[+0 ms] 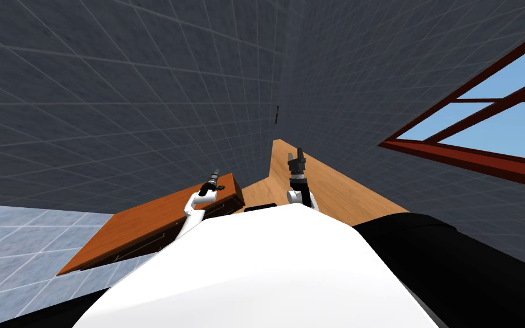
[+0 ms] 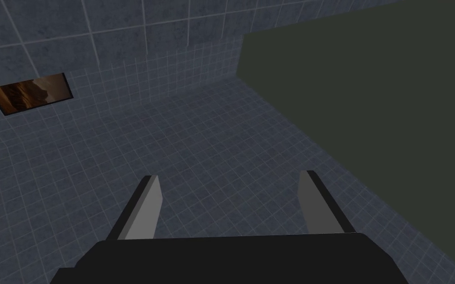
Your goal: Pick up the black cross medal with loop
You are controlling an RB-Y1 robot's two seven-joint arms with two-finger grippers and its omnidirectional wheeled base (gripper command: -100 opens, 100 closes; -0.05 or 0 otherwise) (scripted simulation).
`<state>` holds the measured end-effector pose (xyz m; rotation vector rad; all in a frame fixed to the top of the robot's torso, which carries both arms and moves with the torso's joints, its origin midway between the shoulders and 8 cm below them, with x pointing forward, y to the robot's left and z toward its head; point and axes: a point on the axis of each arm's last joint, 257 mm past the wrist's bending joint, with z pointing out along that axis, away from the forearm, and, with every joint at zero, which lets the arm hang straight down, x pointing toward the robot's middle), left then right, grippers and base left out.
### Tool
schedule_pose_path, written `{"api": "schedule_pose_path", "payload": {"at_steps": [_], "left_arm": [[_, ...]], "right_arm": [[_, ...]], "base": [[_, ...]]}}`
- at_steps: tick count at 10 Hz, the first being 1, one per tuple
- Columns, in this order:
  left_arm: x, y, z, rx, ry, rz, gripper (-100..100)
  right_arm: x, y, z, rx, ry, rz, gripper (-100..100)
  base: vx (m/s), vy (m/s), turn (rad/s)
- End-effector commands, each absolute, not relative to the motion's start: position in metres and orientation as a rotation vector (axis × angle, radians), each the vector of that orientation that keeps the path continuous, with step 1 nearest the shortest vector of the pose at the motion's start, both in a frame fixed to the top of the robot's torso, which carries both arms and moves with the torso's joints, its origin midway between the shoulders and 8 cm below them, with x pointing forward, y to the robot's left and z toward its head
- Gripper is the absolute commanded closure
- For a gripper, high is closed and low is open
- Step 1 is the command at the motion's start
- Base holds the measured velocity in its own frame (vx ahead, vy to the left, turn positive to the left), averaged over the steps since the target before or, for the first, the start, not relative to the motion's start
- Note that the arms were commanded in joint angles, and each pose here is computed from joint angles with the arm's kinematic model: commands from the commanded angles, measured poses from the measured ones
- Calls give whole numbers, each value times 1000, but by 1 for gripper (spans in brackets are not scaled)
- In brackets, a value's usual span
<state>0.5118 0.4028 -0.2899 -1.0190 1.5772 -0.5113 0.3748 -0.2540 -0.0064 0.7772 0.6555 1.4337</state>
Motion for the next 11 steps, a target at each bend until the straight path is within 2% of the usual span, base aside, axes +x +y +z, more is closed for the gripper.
{"api": "schedule_pose_path", "payload": {"at_steps": [1, 11], "left_arm": [[505, 415, -314, -1071, 1617, -462, -100], [479, 502, -397, -1372, 1761, -189, -100]], "right_arm": [[375, -254, -6, 777, 656, 1434, 0], [375, -254, -6, 777, 655, 1434, 0]], "base": [[51, -32, 46], [56, -28, 47]]}}
